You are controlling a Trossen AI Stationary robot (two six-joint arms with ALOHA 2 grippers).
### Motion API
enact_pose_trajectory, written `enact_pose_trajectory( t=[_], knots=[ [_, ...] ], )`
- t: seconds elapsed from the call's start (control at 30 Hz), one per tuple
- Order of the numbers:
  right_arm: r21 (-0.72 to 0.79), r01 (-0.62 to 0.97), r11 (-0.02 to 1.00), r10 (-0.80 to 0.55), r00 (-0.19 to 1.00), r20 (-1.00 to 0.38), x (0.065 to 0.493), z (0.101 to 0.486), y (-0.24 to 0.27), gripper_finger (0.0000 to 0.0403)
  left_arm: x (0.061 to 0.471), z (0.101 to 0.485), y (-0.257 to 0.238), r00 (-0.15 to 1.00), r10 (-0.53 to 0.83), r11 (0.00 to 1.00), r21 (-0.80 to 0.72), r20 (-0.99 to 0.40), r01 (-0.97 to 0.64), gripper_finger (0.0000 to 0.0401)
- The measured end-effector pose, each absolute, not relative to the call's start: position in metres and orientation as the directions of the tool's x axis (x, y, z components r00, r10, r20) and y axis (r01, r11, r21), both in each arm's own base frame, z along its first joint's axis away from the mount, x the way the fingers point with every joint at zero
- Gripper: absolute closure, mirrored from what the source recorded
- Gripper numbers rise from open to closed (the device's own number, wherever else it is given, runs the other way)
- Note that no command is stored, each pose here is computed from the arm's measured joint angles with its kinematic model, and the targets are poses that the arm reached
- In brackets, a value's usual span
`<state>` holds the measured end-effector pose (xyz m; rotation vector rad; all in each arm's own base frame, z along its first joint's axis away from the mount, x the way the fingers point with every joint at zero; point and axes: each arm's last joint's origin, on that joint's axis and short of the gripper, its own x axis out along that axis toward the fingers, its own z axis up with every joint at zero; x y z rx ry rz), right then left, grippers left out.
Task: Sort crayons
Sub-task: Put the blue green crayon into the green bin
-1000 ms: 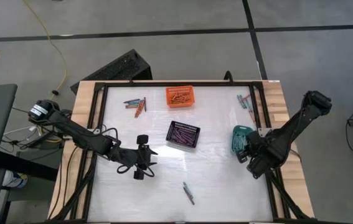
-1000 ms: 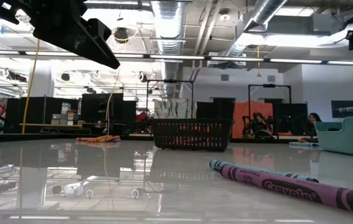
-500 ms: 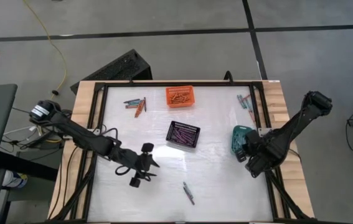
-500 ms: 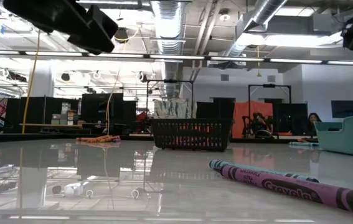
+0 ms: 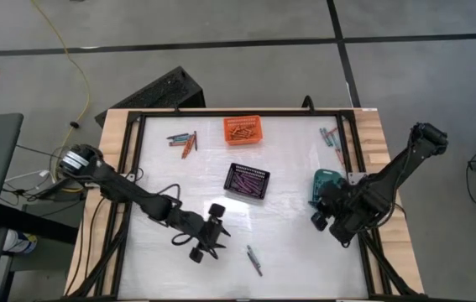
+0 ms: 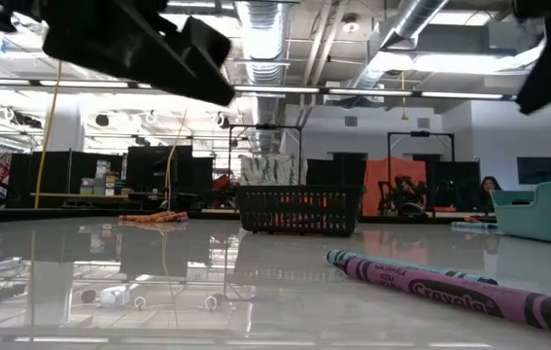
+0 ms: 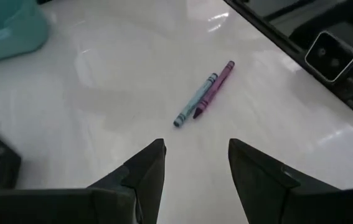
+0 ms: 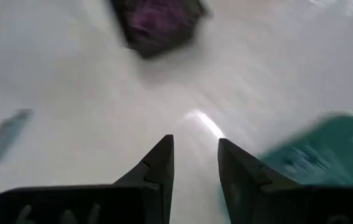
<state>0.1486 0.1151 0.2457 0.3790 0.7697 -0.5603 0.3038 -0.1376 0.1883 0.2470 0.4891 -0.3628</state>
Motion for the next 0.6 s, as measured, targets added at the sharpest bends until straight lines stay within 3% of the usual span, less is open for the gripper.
enact_pose_trajectory(
  t=[0.3, 0.43, 0.6],
  knots=[
    [0.144, 0.299, 0.943, -0.147, 0.766, -0.626, 0.182, 0.243, 0.155, 0.0284, 0.346, 0.178, -0.134, 0.773, -0.338, 0.853, 0.172, -0.537, 0.492, 0.0250],
    [0.147, 0.163, 0.976, -0.043, 0.800, -0.598, 0.194, 0.231, 0.182, 0.0284, 0.360, 0.171, -0.125, 0.743, -0.368, 0.840, 0.141, -0.560, 0.523, 0.0263],
    [0.141, 0.102, 0.985, 0.003, 0.801, -0.598, 0.203, 0.203, 0.211, 0.0284, 0.370, 0.160, -0.121, 0.715, -0.390, 0.834, 0.106, -0.580, 0.541, 0.0268]
  ],
)
